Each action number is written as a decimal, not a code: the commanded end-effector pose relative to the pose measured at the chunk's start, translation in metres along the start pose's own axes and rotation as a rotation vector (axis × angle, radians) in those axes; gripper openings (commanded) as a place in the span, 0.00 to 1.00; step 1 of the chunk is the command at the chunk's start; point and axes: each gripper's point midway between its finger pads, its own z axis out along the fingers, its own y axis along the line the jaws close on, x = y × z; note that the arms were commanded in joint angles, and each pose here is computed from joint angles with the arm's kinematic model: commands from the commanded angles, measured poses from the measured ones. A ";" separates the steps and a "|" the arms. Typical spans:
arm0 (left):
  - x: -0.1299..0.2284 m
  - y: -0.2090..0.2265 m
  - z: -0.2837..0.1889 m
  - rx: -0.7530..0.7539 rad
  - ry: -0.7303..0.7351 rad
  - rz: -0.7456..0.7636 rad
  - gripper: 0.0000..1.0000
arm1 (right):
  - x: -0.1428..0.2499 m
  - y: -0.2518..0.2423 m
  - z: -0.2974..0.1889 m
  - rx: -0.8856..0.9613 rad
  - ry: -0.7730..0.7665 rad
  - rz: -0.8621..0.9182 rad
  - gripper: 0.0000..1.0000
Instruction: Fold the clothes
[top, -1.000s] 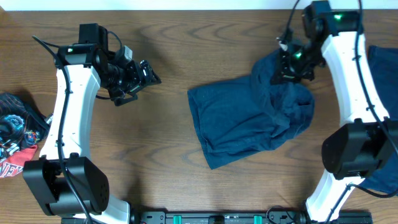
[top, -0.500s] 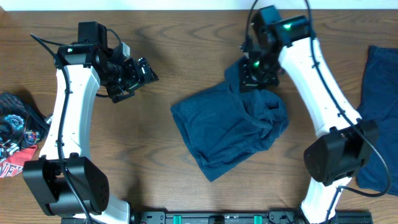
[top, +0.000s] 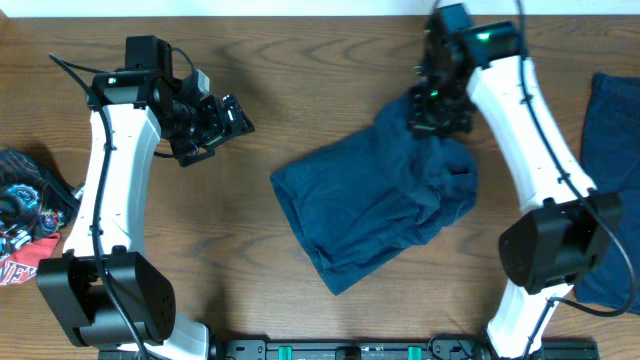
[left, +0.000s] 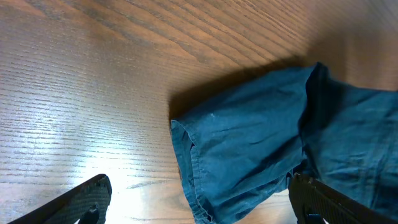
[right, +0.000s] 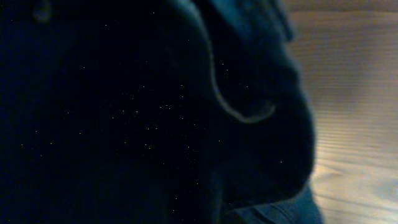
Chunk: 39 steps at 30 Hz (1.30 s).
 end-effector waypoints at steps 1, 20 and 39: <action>-0.001 0.005 -0.001 -0.014 -0.002 0.006 0.93 | -0.017 -0.043 -0.017 0.054 -0.059 0.116 0.01; 0.000 0.005 0.000 -0.015 0.002 0.004 0.93 | -0.031 -0.182 -0.071 0.076 -0.141 0.378 0.01; 0.003 0.007 0.002 -0.015 0.017 -0.003 0.93 | -0.020 -0.110 -0.093 0.168 -0.159 0.263 0.01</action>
